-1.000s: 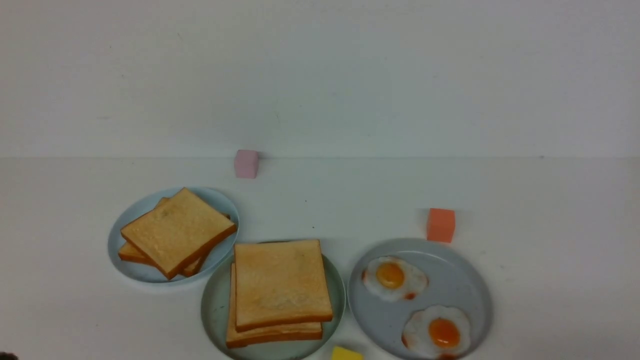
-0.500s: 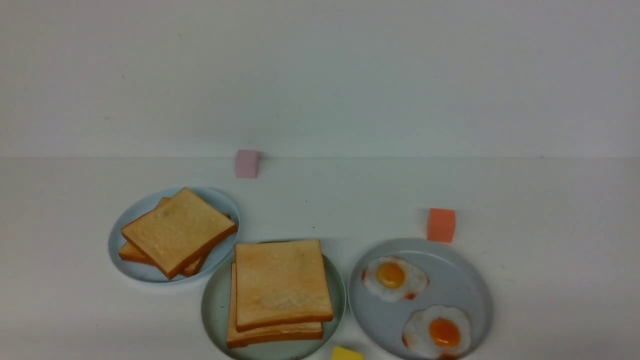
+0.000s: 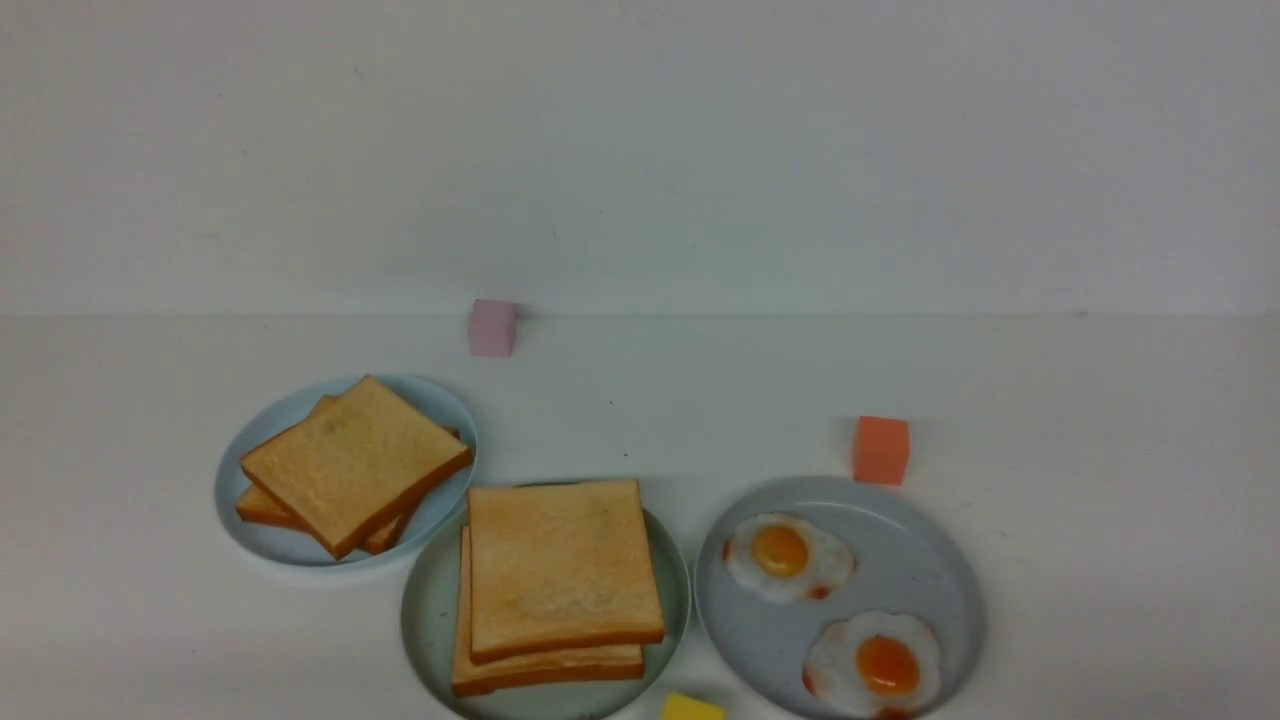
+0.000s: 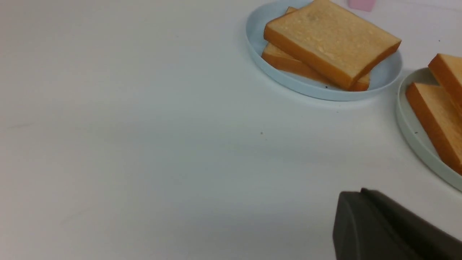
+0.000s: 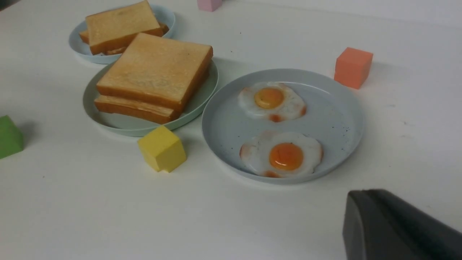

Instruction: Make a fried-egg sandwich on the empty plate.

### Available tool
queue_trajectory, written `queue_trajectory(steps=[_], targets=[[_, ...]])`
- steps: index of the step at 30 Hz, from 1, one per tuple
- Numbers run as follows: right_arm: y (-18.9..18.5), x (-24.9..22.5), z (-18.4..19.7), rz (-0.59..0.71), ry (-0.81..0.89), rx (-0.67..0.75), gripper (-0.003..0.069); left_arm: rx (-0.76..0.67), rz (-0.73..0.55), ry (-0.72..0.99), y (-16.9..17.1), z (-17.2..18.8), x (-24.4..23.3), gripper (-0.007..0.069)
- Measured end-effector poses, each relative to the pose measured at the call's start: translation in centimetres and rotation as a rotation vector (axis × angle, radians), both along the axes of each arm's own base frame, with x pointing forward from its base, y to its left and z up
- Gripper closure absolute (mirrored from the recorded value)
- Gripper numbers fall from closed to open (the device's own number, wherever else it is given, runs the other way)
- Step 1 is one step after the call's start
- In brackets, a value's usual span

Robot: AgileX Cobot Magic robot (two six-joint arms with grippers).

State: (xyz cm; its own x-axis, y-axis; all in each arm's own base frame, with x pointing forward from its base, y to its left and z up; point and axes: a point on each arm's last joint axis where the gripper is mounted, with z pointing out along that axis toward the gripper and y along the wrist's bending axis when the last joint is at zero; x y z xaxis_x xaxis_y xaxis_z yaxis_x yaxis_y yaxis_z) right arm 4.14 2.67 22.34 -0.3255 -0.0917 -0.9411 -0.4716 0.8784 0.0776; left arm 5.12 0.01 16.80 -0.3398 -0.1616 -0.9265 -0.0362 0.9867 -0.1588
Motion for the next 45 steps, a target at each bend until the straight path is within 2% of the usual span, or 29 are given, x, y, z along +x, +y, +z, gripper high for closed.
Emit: queue_trajectory(steps=[11,17,21,23,25,30,33,45], targets=[[-0.1,0.0,0.0,-0.012,-0.007,-0.001,0.0623,0.001,0.001,-0.001,0.0,0.0,0.0,0.0628],[-0.8,0.3,0.0,-0.170,-0.010,-0.004,0.0613,-0.001,0.000,-0.001,0.0,0.0,0.0,0.0625],[-1.6,0.6,0.0,-0.336,-0.020,-0.015,0.0608,-0.003,0.000,-0.001,0.0,0.0,0.0,0.0624],[-1.7,0.7,-0.1,-0.363,-0.022,-0.016,0.0607,-0.003,0.000,-0.001,0.0,0.0,0.0,0.0623],[-2.2,0.9,-0.9,-0.449,-0.022,0.007,0.0601,-0.003,0.000,-0.001,0.0,0.0,0.0,0.0620],[-2.7,0.8,-3.2,-0.533,-0.028,0.033,0.0594,-0.003,0.000,-0.001,0.0,0.0,0.0,0.0617],[-2.8,0.9,-5.1,-0.552,0.016,0.032,0.0590,-0.003,0.000,-0.002,0.0,0.0,0.0,0.0614],[-2.8,1.1,-5.0,-0.554,-0.014,0.049,0.0575,-0.001,-0.001,-0.004,0.0,0.0,0.0,0.0603]])
